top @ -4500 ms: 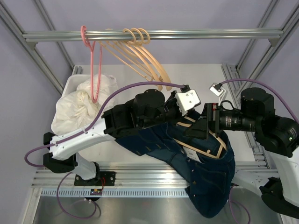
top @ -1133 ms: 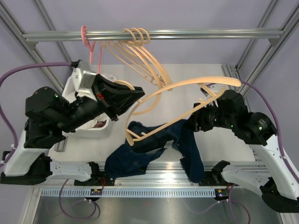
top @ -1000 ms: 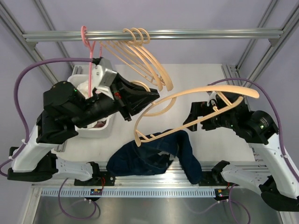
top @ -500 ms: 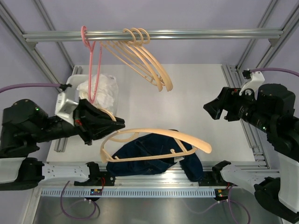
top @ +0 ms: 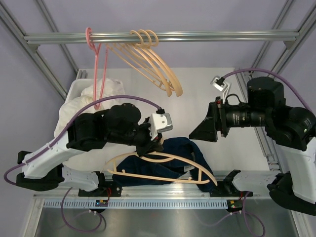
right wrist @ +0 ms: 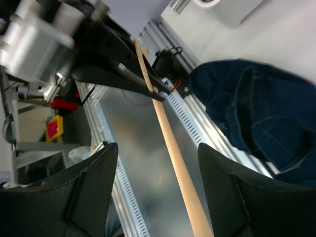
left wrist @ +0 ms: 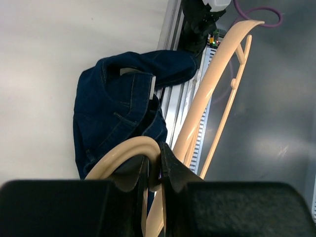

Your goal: Remove the skirt from the hanger

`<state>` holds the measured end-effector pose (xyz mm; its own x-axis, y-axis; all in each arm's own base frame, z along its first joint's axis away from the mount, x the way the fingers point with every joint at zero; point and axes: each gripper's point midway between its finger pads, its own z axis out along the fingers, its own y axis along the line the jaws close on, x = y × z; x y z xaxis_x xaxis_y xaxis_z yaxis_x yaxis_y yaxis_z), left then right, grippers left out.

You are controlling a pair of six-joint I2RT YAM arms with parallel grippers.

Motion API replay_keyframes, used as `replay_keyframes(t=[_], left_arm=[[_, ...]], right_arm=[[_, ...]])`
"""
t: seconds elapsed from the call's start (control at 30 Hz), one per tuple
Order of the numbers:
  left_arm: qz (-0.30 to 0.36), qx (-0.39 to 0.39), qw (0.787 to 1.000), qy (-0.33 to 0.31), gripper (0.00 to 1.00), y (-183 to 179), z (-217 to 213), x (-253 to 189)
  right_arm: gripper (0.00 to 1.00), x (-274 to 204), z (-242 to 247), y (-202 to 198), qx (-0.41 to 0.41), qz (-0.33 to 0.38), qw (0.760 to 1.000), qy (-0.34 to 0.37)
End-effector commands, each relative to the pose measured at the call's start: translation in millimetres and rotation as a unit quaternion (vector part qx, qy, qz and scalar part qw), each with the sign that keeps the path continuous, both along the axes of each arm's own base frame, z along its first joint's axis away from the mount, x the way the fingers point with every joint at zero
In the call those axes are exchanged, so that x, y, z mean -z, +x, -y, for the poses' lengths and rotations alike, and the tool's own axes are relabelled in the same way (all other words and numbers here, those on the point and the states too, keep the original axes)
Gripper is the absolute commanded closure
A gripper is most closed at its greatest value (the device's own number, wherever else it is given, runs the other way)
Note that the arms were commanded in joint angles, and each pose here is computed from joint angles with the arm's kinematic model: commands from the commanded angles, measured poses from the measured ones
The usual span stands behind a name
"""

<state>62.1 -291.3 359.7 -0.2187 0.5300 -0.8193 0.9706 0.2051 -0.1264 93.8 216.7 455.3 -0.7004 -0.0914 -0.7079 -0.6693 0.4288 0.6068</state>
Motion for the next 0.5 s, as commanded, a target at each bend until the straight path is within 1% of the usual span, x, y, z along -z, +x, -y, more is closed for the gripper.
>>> replay_keyframes(t=[0.0,0.07,0.1,0.2,0.23,0.37,0.4,0.47], left_arm=[[0.031,0.014,0.998,-0.045,1.0,0,-3,-38],[0.03,0.024,0.997,-0.061,1.0,-4,-1,-51],[0.039,0.032,0.997,-0.066,1.0,-4,0,-55],[0.048,0.038,0.995,-0.083,1.0,-5,0,-68],[0.046,0.042,0.995,-0.081,1.0,-6,1,-67],[0.045,0.046,0.993,-0.094,1.0,-8,3,-77],[0.049,0.045,0.993,-0.097,1.0,-7,2,-80],[0.053,0.037,0.993,-0.097,1.0,-4,3,-81]], right_arm=[[0.28,19,-9,-34,-0.067,-0.039,0.997,0.0],[0.28,25,-9,-48,-0.089,-0.04,0.995,0.005],[0.27,38,-12,-56,-0.107,-0.053,0.993,-0.006],[0.27,39,-11,-73,-0.133,-0.053,0.99,0.007],[0.27,36,-11,-76,-0.137,-0.05,0.989,0.016],[0.27,46,-11,-81,-0.145,-0.059,0.988,0.007],[0.28,43,-13,-81,-0.148,-0.055,0.987,0.015],[0.32,46,-16,-83,-0.151,-0.062,0.987,0.011]])
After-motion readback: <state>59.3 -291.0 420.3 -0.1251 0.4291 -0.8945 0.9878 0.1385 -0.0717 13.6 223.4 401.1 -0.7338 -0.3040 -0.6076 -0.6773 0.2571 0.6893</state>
